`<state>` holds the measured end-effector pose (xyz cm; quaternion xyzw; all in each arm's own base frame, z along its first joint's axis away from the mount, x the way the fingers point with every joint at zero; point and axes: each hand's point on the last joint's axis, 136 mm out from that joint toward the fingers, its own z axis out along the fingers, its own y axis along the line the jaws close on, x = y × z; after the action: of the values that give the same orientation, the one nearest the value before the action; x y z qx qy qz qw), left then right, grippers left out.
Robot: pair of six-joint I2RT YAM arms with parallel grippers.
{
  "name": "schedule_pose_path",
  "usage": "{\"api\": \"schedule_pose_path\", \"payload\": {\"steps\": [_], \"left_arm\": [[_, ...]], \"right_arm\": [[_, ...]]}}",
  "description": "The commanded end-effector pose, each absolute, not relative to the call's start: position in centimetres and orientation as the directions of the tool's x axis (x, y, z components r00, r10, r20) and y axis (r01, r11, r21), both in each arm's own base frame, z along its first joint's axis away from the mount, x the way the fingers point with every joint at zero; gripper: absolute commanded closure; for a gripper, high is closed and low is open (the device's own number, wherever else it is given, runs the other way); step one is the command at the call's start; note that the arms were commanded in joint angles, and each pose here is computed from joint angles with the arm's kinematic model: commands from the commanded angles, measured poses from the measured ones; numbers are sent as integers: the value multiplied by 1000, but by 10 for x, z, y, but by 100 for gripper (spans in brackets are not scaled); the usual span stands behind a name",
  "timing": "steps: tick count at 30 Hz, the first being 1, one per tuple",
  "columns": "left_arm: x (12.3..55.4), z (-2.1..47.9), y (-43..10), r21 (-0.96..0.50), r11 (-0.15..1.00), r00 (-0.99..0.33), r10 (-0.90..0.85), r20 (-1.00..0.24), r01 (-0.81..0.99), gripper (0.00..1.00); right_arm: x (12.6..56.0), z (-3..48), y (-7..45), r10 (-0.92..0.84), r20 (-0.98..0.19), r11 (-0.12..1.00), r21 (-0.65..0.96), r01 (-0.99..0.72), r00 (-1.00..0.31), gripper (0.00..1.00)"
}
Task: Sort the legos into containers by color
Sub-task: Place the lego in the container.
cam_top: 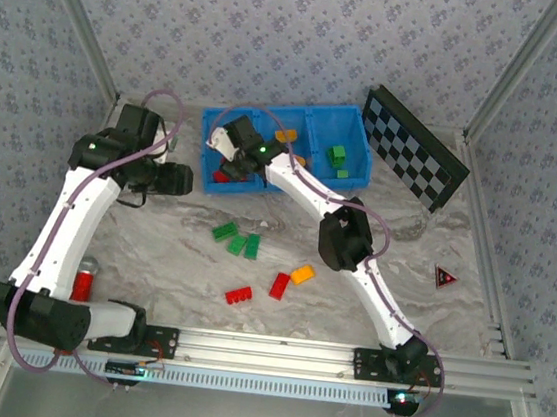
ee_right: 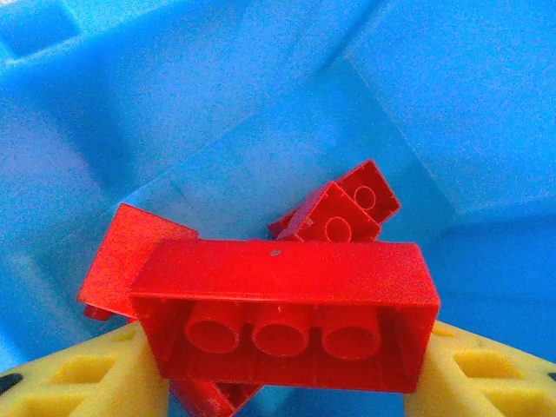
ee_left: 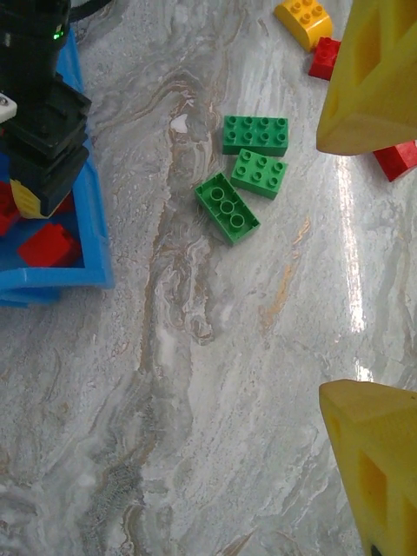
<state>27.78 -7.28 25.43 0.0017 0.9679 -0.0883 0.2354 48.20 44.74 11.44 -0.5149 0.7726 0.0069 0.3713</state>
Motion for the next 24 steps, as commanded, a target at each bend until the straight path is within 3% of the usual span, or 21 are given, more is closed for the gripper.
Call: {"api": "schedule_pose_path", "payload": {"steps": [1, 9, 15, 24], "left_arm": [[274, 256, -75, -197, 979, -885, -48, -462, 49, 31], [260, 238, -85, -211, 970, -902, 19, -432, 121, 29], [233, 205, -106, -145, 951, -889, 190, -418, 272, 30], [189, 181, -174, -48, 827, -751, 483, -450, 560, 28]], "right_arm": [[479, 98, 450, -816, -545, 452, -393, -801, -194, 35], [470, 146, 463, -785, -603, 452, -398, -798, -143, 27], [469, 178, 463, -759, -640, 463, -403, -790, -118, 24], [468, 242, 430, -722, -676, 532, -409, -742, -145, 23]]}}
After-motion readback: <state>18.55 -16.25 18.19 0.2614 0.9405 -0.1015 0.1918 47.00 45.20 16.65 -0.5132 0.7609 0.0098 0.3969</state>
